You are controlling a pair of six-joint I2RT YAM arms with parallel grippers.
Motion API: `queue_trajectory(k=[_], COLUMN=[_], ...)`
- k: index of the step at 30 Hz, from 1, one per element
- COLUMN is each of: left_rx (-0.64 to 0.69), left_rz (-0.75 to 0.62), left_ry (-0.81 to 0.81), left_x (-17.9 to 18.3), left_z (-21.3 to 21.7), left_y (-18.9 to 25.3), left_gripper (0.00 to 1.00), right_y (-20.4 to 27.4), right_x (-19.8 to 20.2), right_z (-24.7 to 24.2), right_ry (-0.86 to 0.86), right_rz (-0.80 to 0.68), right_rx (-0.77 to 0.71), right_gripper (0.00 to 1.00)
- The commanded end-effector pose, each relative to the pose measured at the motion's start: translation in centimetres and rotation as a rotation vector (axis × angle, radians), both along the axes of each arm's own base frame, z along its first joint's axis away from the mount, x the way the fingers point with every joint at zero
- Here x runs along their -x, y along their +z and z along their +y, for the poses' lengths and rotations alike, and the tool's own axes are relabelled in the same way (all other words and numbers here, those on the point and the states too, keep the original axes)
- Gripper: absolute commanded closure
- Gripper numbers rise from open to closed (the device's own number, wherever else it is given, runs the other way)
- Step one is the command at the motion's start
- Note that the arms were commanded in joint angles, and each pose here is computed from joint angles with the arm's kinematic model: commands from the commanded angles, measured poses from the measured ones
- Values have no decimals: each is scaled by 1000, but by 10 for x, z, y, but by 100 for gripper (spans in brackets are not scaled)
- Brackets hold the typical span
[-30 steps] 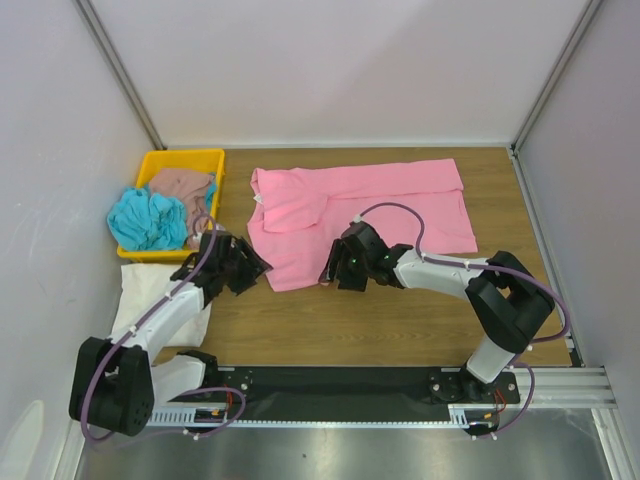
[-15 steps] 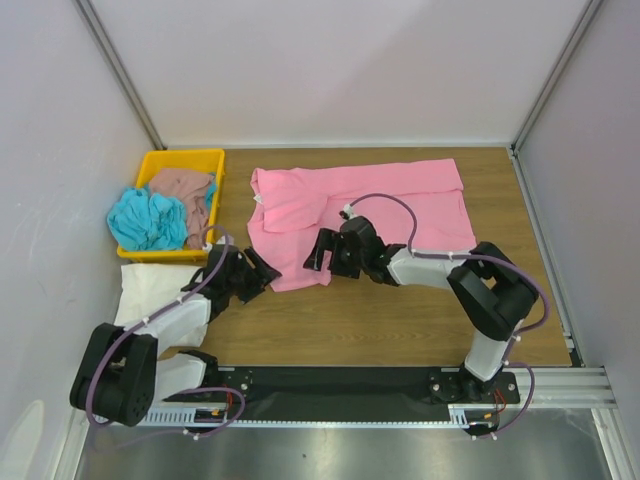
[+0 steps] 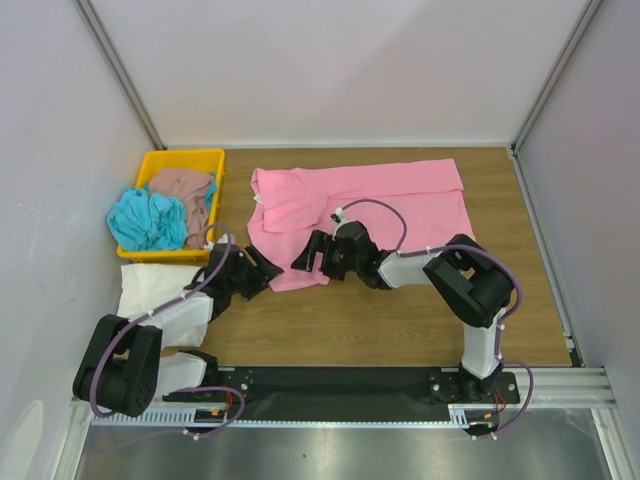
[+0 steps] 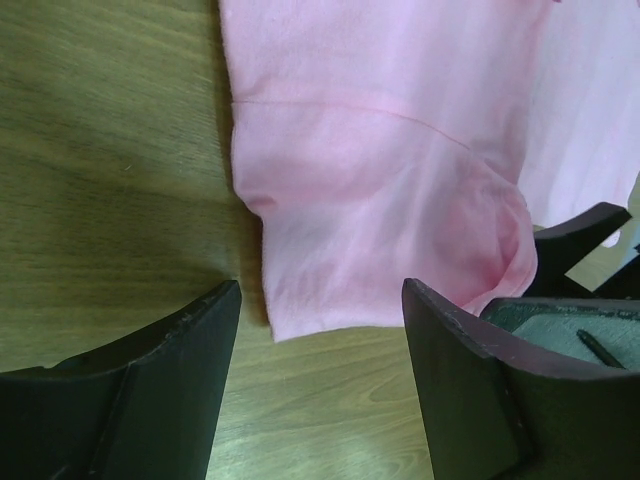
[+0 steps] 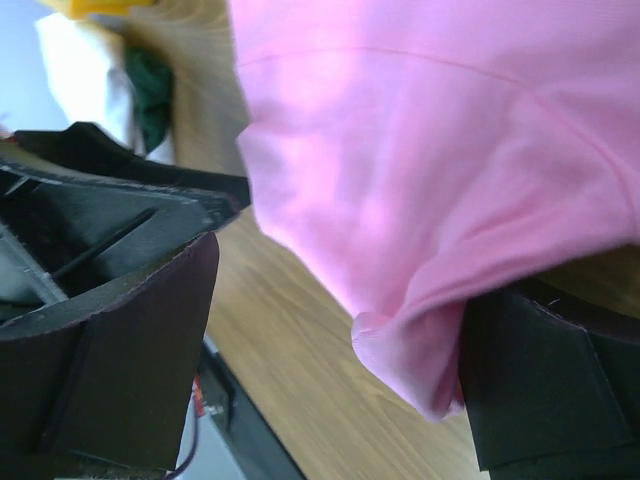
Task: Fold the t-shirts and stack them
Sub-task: Fold the tshirt
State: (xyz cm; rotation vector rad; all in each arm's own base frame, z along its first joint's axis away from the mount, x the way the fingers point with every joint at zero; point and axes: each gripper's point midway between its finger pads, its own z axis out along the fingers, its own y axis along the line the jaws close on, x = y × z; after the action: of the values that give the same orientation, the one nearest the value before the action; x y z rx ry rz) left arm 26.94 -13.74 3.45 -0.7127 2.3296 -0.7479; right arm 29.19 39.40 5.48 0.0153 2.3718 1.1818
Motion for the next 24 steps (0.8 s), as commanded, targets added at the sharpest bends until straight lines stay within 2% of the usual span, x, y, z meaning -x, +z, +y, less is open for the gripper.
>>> queue_trajectory(k=[1, 10, 14, 19, 24], left_rx=[19, 59, 83, 92, 69], left_rz=[-23, -59, -59, -70, -63], left_ry=[-11, -23, -30, -18, -6], left_x=[-4, -5, -2, -2, -3], left_z=[-6, -11, -14, -13, -10], left_y=[3, 5, 3, 4, 1], left_gripper=[28, 27, 27, 28, 28], right_y=[2, 3, 15, -1, -6], right_x=[20, 61, 65, 63, 46], right_z=[21, 19, 16, 11, 2], right_ry=[63, 98, 89, 69, 14], right_rz=[54, 179, 176, 184, 102], right_rx=[-102, -137, -159, -90, 14], right_gripper=[7, 10, 12, 20, 25])
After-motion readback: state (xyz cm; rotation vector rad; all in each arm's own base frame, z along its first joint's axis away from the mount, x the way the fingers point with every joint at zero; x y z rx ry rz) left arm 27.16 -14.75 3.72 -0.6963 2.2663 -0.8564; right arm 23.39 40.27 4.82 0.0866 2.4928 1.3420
